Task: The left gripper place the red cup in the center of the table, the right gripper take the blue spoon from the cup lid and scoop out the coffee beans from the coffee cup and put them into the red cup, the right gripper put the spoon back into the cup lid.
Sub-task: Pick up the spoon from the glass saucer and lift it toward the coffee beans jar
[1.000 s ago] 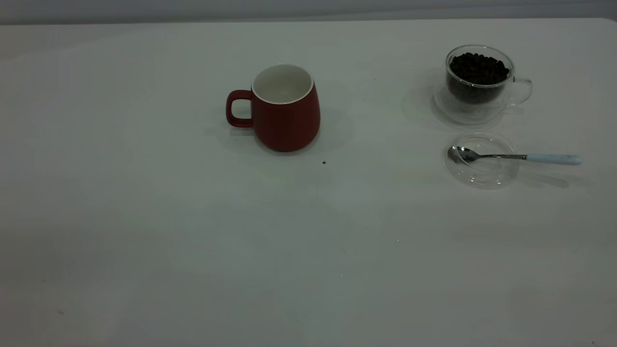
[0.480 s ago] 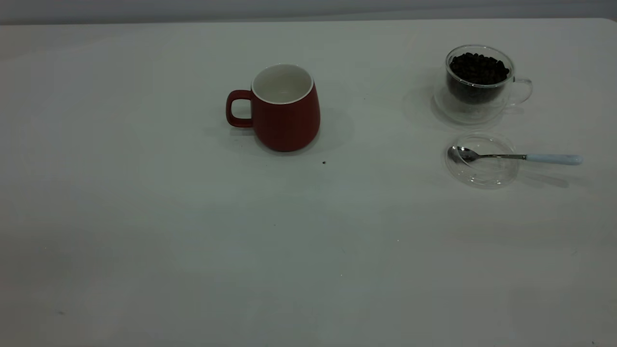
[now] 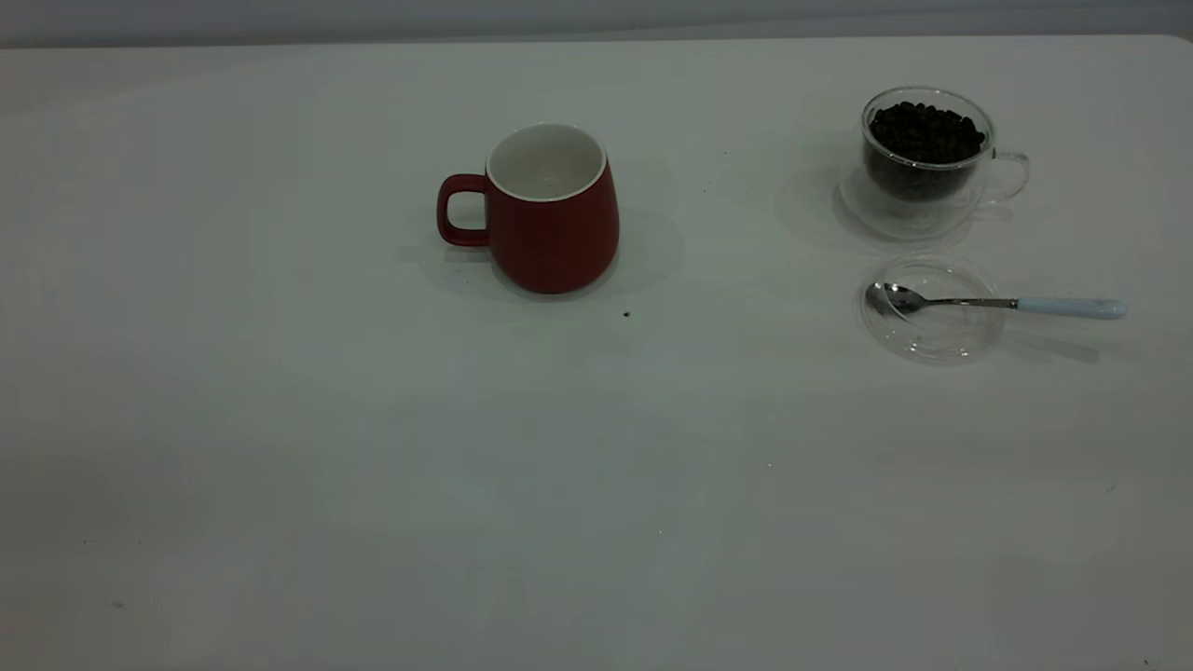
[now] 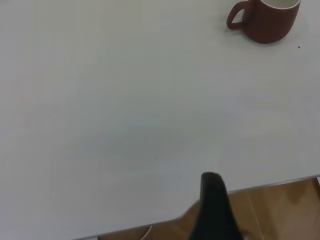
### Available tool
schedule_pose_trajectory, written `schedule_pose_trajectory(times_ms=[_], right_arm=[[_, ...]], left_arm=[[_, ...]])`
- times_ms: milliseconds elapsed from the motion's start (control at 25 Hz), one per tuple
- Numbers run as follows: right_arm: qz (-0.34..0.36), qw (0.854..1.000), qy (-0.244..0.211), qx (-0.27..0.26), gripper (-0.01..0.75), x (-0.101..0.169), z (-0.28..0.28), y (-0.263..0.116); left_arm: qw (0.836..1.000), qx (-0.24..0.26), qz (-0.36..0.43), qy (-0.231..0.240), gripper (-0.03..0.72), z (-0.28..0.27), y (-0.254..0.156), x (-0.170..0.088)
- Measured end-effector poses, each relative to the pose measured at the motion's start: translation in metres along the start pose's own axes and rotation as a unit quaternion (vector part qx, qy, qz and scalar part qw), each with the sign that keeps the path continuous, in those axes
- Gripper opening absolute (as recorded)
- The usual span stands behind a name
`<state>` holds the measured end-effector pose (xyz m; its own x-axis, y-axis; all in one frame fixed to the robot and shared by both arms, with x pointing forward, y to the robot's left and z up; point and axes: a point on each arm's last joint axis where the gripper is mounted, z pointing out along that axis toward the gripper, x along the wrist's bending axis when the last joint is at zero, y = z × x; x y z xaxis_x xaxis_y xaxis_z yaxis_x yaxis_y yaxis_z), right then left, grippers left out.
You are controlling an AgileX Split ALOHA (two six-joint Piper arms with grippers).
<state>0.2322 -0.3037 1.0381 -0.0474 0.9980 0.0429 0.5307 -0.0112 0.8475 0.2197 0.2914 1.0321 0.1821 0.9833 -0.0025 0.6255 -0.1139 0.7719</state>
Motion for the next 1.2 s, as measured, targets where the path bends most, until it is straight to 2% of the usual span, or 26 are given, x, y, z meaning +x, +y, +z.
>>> schedule_pose_trajectory(times_ms=[360, 640, 920, 1200], right_arm=[[0.002, 1.0, -0.001, 0.0, 0.466, 0.0, 0.0, 0.0], [0.021, 1.0, -0.02, 0.003, 0.481, -0.004, 0.001, 0.001], [0.003, 0.994, -0.028, 0.104, 0.526, -0.001, 0.026, 0.014], [-0.027, 0.972, -0.014, 0.231, 0.542, 0.005, 0.066, 0.027]], left_arm=[[1.0, 0.0, 0.0, 0.0, 0.587, 0.0, 0.0, 0.0], [1.0, 0.0, 0.0, 0.0, 0.587, 0.0, 0.0, 0.0], [1.0, 0.0, 0.0, 0.0, 0.587, 0.0, 0.0, 0.0], [1.0, 0.001, 0.0, 0.0, 0.587, 0.0, 0.0, 0.0]])
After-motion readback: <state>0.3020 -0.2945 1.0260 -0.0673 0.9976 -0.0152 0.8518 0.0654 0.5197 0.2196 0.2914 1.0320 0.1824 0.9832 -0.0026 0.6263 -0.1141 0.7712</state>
